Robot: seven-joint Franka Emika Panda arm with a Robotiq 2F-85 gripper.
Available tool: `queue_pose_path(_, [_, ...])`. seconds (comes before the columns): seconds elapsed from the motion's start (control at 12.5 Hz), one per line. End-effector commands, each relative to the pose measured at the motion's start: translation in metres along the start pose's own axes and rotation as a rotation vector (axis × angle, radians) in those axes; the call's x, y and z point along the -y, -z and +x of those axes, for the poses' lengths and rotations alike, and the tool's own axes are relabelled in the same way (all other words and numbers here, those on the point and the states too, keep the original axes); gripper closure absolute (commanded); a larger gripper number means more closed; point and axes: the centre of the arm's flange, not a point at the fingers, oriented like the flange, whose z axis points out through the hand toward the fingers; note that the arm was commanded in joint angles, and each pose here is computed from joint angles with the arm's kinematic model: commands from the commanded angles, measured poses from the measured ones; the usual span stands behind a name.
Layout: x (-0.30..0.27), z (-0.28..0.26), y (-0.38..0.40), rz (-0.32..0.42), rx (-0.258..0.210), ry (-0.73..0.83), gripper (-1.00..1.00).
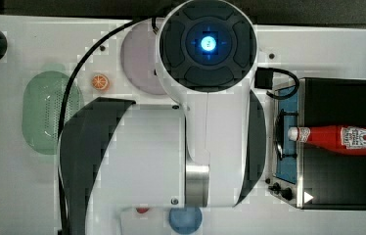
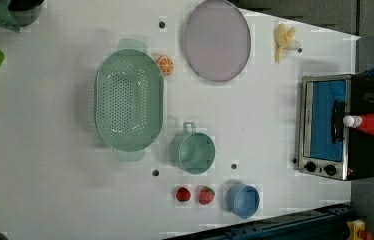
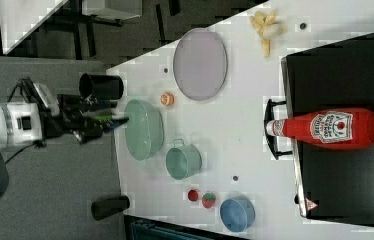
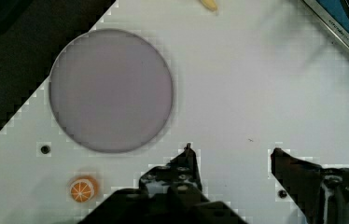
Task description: Pick Ketchup from oven and place it on table.
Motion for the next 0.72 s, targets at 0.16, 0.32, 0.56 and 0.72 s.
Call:
queue_pose_path(0.16, [-0.095, -0.062, 0.064, -0.014, 0.016, -0.081, -0.8])
queue_pose_path(0.32, [-0.1, -0.056, 0.064, -0.01, 0.013, -0.094, -1.0])
queue_pose_path(0.56, [-0.126, -0.028, 0.06, -0.004, 0.028, -0.169, -1.0])
queue_pose_path(0.72, [-0.153, 0.003, 0.052, 0.008, 0.039, -0.248, -1.0])
